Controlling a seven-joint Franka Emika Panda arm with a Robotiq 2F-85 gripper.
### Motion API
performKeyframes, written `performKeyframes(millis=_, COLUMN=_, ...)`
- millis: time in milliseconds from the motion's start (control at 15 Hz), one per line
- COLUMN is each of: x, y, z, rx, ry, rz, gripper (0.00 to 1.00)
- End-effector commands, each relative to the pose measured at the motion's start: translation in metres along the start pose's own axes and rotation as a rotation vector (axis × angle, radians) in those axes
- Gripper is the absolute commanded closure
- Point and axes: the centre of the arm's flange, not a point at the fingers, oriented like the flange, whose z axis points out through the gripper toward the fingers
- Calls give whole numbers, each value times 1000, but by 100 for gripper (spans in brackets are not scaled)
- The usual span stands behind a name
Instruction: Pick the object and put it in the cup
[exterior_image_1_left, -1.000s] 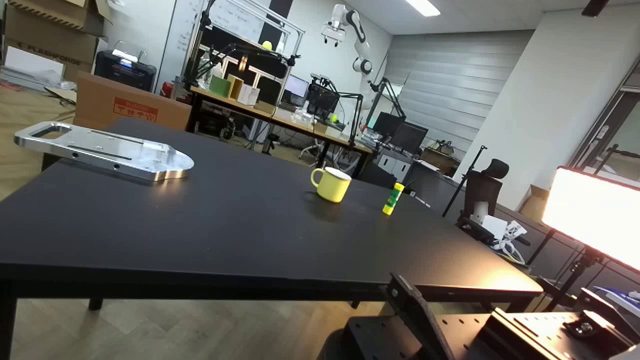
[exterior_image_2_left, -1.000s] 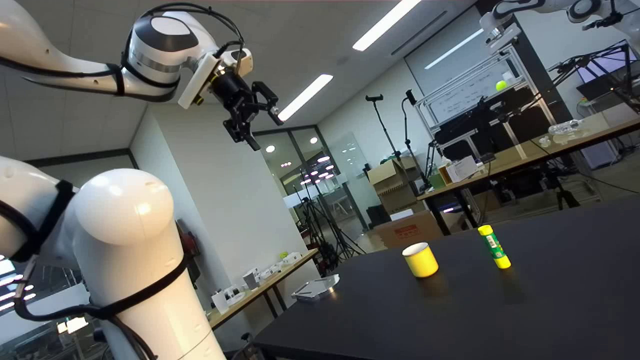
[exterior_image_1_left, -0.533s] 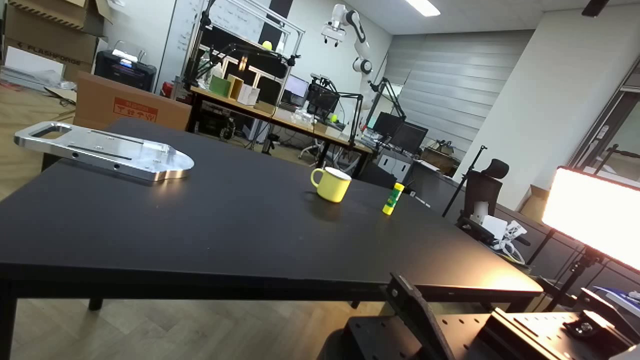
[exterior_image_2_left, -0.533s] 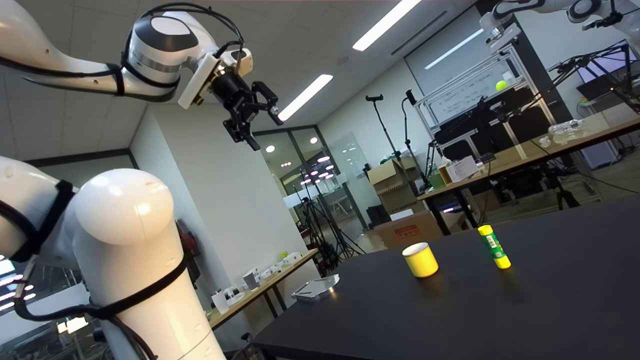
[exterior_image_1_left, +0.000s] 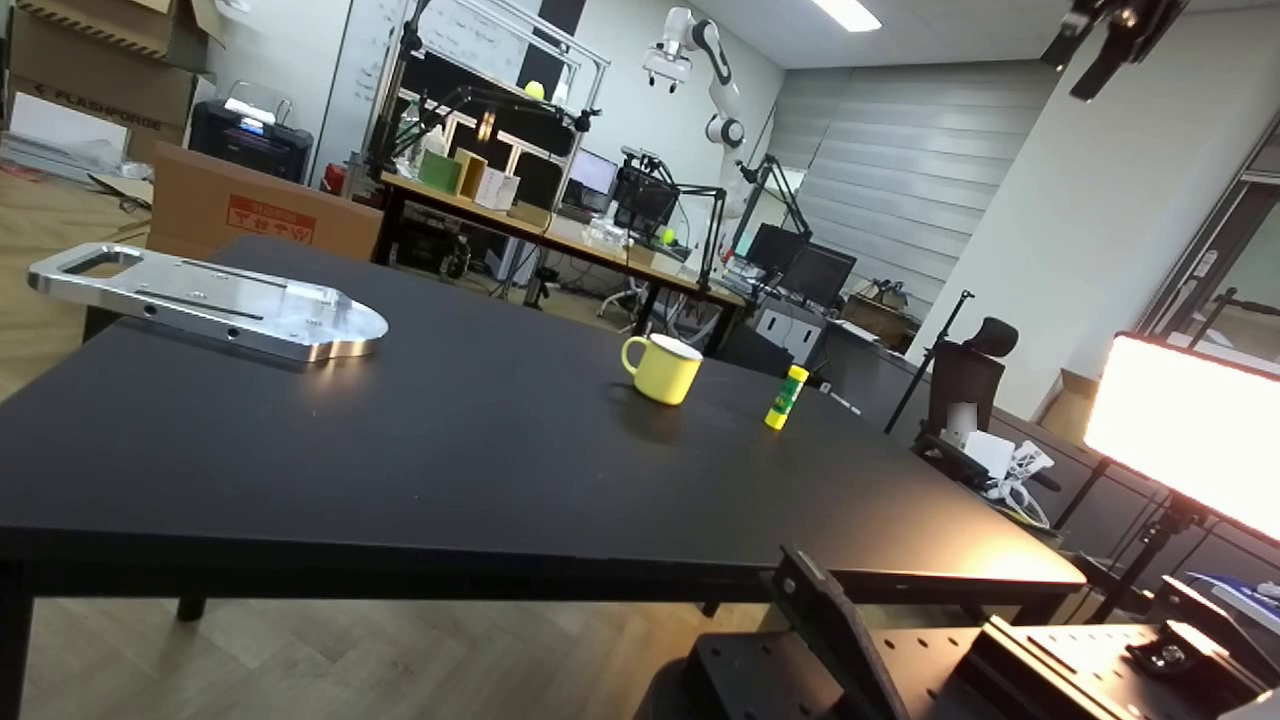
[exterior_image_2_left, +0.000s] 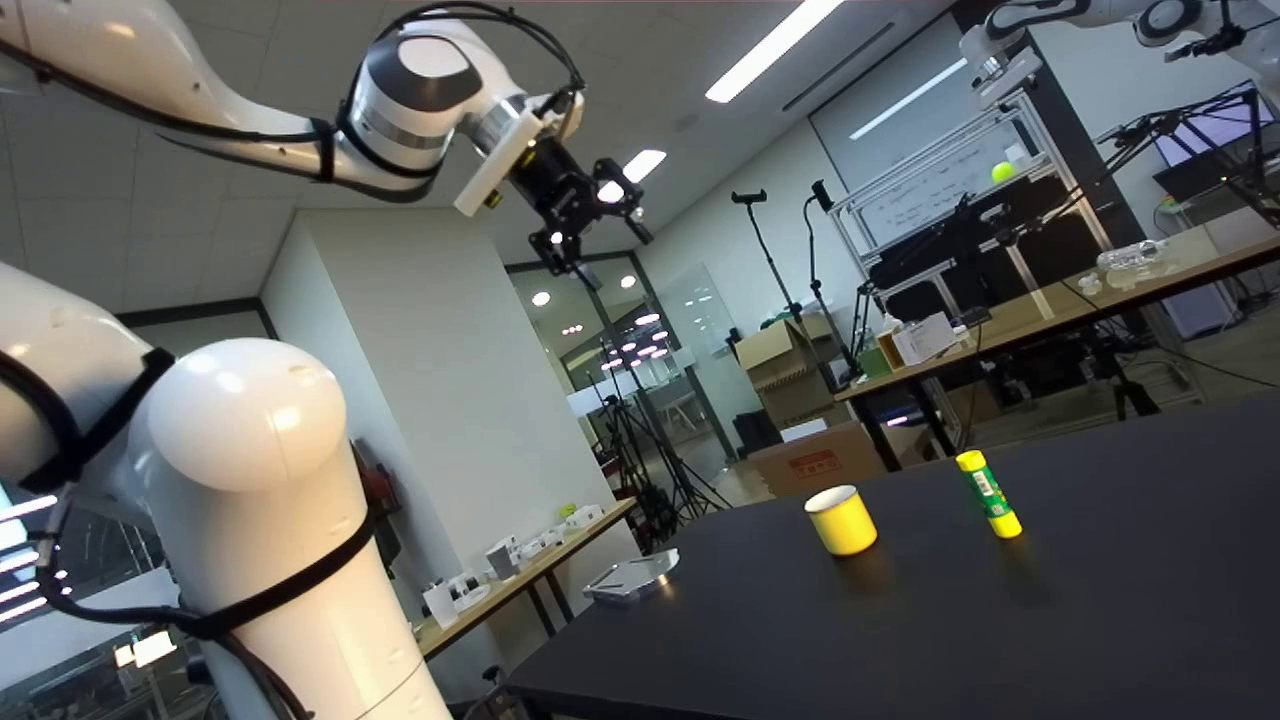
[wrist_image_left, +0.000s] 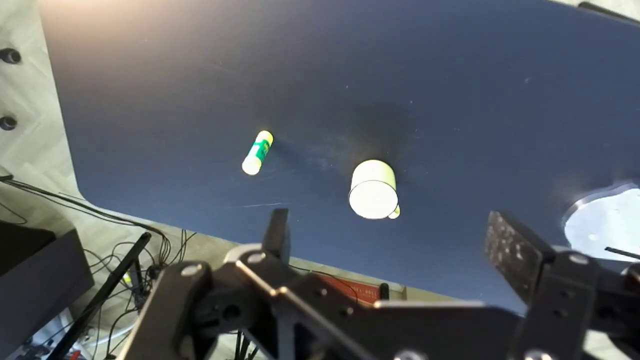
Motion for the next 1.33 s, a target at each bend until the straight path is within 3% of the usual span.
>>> performKeyframes(millis=0, x=61, y=54, z=51, rx=74, ry=-26, rz=-25, gripper=0)
performKeyframes(millis=267, x=107, y=102, z=99, rx=95, ry=-66, rz=42, gripper=0)
performKeyframes(millis=733, x=188, y=175, z=146, rx=46, ry=-98, rz=356, gripper=0)
performKeyframes(millis=800, x=193, y=182, z=151, rx=27, ry=-128, rz=399, gripper=0)
performKeyframes(millis=867, x=153, y=159, z=152, rx=47, ry=-91, rz=313, gripper=0)
performKeyframes(millis=1267, x=173, y=173, z=162, rx=34, ry=-115, rz=366, gripper=0)
